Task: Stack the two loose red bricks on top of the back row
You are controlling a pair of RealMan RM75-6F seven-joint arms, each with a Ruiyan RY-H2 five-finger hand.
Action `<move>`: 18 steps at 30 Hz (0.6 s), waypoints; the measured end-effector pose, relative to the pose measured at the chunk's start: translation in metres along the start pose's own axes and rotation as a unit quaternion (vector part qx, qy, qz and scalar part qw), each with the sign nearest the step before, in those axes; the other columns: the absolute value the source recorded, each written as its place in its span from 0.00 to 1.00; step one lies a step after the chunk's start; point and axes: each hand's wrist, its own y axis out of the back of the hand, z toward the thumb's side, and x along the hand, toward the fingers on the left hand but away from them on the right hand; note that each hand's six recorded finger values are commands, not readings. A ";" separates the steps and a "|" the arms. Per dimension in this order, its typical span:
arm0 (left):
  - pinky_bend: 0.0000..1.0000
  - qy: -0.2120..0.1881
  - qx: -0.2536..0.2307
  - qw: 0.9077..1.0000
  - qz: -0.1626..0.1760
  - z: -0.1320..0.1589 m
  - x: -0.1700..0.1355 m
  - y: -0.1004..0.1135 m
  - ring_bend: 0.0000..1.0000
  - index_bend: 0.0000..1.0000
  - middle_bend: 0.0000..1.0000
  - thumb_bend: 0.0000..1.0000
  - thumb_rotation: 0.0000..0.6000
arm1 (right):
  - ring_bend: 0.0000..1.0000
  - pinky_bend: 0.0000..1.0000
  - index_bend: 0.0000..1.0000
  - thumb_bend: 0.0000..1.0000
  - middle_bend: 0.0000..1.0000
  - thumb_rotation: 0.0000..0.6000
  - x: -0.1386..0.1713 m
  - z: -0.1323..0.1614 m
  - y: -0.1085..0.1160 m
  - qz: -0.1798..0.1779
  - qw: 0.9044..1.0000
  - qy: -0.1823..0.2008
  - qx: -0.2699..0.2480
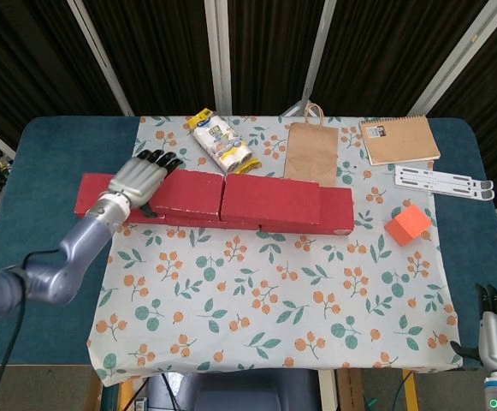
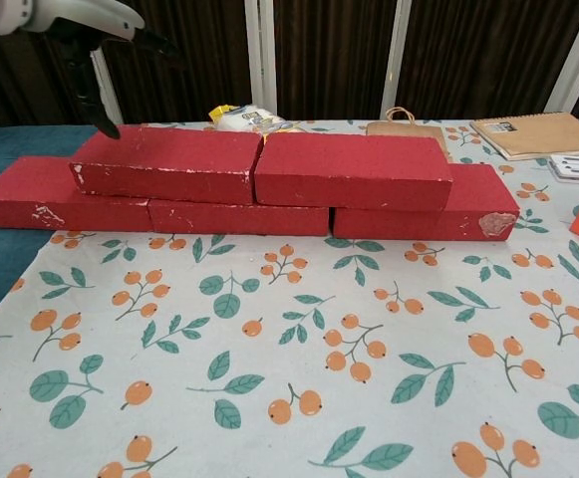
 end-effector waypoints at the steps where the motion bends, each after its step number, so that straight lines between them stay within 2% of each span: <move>1: 0.10 0.002 -0.003 1.000 0.006 -0.004 -0.012 -0.002 0.00 0.02 0.00 0.00 1.00 | 0.00 0.00 0.00 0.19 0.00 1.00 0.000 0.000 0.001 -0.001 1.000 0.002 -0.002; 4: 0.10 0.025 -0.012 0.999 0.038 -0.029 -0.056 -0.013 0.00 0.02 0.00 0.00 1.00 | 0.00 0.00 0.00 0.19 0.00 1.00 0.002 0.002 0.002 -0.001 1.000 0.013 -0.008; 7: 0.10 0.068 -0.026 0.995 0.073 -0.062 -0.105 -0.031 0.00 0.03 0.00 0.02 1.00 | 0.00 0.00 0.00 0.19 0.00 1.00 0.002 0.005 0.003 -0.001 1.000 0.025 -0.012; 11: 0.10 0.123 -0.064 0.982 0.126 -0.098 -0.176 -0.062 0.00 0.06 0.00 0.05 1.00 | 0.00 0.00 0.00 0.19 0.00 1.00 0.002 0.012 0.004 -0.008 0.999 0.052 -0.014; 14: 0.10 0.137 -0.092 0.973 0.164 -0.108 -0.218 -0.086 0.00 0.08 0.00 0.05 1.00 | 0.00 0.00 0.00 0.19 0.00 1.00 0.003 0.018 0.007 -0.021 0.997 0.077 -0.016; 18: 0.10 0.140 -0.110 0.966 0.187 -0.110 -0.250 -0.121 0.00 0.09 0.00 0.05 1.00 | 0.00 0.00 0.00 0.19 0.00 1.00 0.005 0.024 0.013 -0.045 0.993 0.109 -0.018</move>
